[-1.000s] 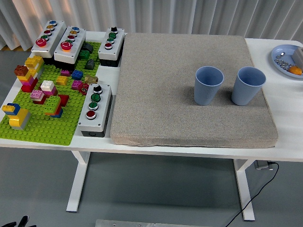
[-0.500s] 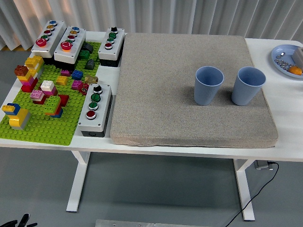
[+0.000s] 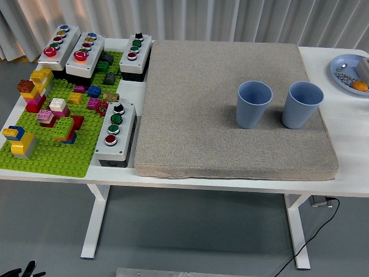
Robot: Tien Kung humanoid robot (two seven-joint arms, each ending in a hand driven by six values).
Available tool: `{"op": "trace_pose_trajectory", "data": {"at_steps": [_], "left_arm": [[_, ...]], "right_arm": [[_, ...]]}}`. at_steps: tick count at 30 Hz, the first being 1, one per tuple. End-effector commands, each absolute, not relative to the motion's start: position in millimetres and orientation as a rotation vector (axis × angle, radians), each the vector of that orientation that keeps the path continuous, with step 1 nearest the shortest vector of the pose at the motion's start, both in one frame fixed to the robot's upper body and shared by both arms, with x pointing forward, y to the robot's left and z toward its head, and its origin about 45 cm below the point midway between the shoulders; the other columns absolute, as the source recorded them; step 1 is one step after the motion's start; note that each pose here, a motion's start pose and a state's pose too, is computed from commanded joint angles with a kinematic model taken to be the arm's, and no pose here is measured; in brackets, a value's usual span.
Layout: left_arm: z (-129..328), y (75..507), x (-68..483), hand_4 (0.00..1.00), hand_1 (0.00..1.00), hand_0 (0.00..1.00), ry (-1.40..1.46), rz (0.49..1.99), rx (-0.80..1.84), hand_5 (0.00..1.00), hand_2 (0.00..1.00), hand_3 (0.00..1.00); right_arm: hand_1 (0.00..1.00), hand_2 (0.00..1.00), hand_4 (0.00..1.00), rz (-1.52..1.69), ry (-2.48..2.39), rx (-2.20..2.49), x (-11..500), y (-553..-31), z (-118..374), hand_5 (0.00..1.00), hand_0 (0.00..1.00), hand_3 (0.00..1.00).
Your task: Pick cup pour cup place
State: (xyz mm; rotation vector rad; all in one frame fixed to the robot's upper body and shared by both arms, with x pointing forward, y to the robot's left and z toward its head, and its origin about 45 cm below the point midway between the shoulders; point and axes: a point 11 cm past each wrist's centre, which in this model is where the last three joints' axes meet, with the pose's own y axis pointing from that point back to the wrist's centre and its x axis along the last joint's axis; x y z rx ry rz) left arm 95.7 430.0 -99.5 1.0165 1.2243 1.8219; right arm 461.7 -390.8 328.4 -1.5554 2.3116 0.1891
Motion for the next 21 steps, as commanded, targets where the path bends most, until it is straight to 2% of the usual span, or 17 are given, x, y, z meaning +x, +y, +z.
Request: {"op": "trace_pose_trajectory", "data": {"at_steps": [21], "left_arm": [[-99.8, 430.4, 93.4, 0.492, 0.664, 0.722, 1.228, 1.823, 1.019, 0.977, 0.734, 0.651]], "right_arm": [[0.803, 0.78, 0.779, 0.185, 2.32, -1.581, 461.7, -388.7, 326.0, 0.998, 0.915, 0.807]]}}
